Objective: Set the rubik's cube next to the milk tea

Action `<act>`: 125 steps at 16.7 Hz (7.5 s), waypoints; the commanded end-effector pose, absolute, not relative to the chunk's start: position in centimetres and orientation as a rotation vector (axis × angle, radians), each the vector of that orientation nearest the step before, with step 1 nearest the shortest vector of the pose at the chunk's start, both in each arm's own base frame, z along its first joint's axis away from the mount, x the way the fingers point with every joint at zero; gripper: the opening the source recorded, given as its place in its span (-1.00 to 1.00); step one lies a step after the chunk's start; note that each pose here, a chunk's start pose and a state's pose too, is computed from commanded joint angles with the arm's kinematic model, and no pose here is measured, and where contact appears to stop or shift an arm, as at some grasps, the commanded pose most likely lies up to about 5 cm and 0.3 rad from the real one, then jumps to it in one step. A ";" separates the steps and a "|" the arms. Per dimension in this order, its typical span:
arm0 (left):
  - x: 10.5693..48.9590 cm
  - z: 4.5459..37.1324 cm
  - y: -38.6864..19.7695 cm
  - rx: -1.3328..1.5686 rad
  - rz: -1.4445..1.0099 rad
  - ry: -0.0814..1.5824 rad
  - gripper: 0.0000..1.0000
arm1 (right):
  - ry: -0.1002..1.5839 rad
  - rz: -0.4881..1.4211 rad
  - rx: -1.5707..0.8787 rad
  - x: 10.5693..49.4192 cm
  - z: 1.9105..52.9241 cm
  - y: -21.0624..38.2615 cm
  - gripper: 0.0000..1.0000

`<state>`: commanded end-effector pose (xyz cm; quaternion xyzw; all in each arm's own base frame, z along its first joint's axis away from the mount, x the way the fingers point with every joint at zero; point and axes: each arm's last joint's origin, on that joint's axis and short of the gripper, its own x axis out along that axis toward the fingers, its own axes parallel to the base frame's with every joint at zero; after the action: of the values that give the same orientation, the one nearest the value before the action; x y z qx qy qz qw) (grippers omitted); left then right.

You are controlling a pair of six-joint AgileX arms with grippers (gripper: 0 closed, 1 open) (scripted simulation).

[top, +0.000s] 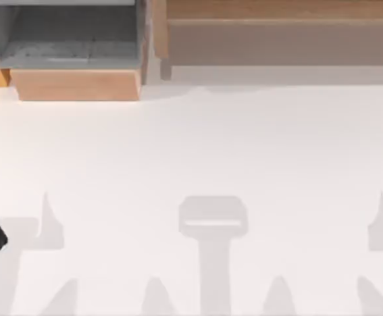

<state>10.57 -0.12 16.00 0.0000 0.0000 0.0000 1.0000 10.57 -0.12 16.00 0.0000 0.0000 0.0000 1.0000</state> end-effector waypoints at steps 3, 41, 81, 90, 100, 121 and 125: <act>10.6 16.0 -0.1 0.000 0.000 0.000 1.00 | -0.005 -0.001 0.000 10.6 16.3 -0.2 1.00; 10.6 16.0 -0.1 0.000 0.000 0.000 1.00 | -0.001 -0.010 -0.001 40.7 16.1 -14.8 1.00; 10.6 16.0 -0.1 0.000 0.000 0.000 1.00 | 0.003 -0.012 0.003 43.7 16.7 -15.1 -1.00; 10.6 16.0 -0.1 0.000 0.000 0.000 1.00 | 0.064 -0.046 -0.277 45.5 27.1 -12.8 -1.00; 10.6 16.0 -0.1 0.000 0.000 0.000 1.00 | 0.753 0.041 -0.275 42.2 32.7 -10.4 -1.00; 10.6 16.0 -0.1 0.000 0.000 0.000 1.00 | 1.559 -0.007 -0.007 42.0 19.6 -6.6 -1.00; 10.6 16.0 -0.1 0.000 0.000 0.000 1.00 | 1.542 0.004 -0.017 42.1 19.8 -6.1 -1.00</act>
<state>10.57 -0.12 16.00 0.0000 0.0000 0.0000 1.0000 42.10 -6.15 19.84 -0.0075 0.6967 0.0017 0.7174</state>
